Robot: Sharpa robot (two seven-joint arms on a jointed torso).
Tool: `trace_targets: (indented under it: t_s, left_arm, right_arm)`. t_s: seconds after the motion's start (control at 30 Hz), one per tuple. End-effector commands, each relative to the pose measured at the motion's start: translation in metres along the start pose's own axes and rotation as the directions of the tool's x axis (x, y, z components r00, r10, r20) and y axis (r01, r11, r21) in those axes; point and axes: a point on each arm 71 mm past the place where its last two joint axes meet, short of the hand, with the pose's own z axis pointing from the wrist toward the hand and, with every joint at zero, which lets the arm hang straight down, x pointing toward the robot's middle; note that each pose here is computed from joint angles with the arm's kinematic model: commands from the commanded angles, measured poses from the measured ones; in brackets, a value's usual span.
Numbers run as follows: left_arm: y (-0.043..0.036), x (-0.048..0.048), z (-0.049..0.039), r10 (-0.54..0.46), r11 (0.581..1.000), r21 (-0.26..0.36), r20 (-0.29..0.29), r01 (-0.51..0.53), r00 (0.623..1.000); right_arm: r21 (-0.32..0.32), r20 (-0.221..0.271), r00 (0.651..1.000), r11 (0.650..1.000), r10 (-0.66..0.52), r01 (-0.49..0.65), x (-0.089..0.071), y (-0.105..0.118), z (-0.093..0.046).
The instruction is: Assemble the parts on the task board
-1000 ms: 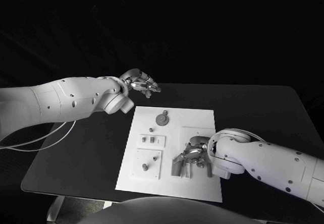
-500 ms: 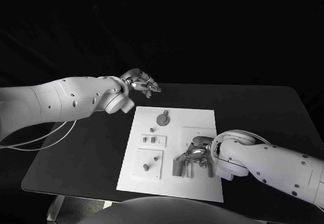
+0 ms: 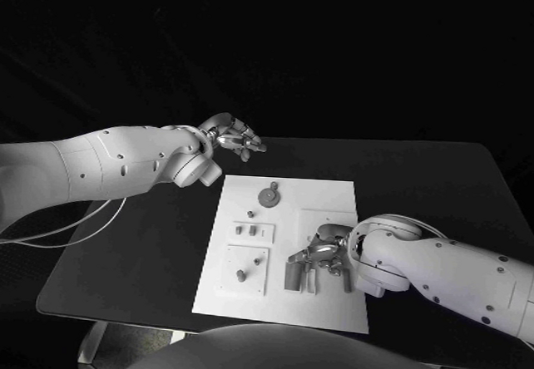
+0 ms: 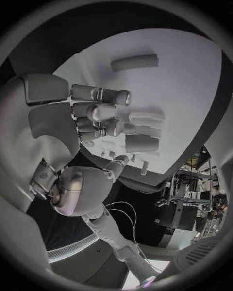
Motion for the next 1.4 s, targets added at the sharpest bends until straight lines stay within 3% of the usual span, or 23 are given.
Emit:
trace_targets:
  t_s: [0.03, 0.37, 0.87, 1.03, 1.3, 1.4]
  left_arm:
    - [-0.0015, 0.0012, 0.0003, 0.002, 1.0, 0.005, -0.012, -0.002, 1.0]
    - [-0.0012, 0.0012, 0.0005, 0.004, 1.0, 0.001, -0.014, -0.004, 1.0]
    - [-0.0005, 0.0006, 0.0004, 0.006, 1.0, -0.004, -0.014, -0.006, 1.0]
    - [-0.0002, 0.0006, 0.0003, 0.006, 1.0, -0.007, -0.016, -0.006, 1.0]
    - [0.0005, -0.0002, 0.0, 0.006, 1.0, -0.009, -0.016, -0.006, 1.0]
    - [0.0009, -0.0007, -0.0004, 0.006, 1.0, -0.01, -0.016, -0.006, 1.0]
  right_arm:
    - [-0.02, 0.024, 1.0, 1.0, -0.009, 0.01, -0.0009, 0.0027, 0.0003]
    - [-0.106, 0.022, 1.0, 0.994, -0.002, 0.005, -0.0001, 0.0108, 0.0]
    - [-0.115, 0.024, 0.999, 0.993, -0.02, 0.023, -0.0003, 0.0102, -0.0004]
    - [-0.091, 0.087, 0.996, 0.995, -0.029, 0.037, -0.0059, 0.0051, -0.0008]
    - [-0.102, 0.126, 0.992, 0.995, -0.005, 0.018, -0.0076, 0.0022, -0.0047]
    - [-0.097, 0.133, 0.99, 0.993, -0.048, 0.061, -0.0052, 0.0018, -0.0087]
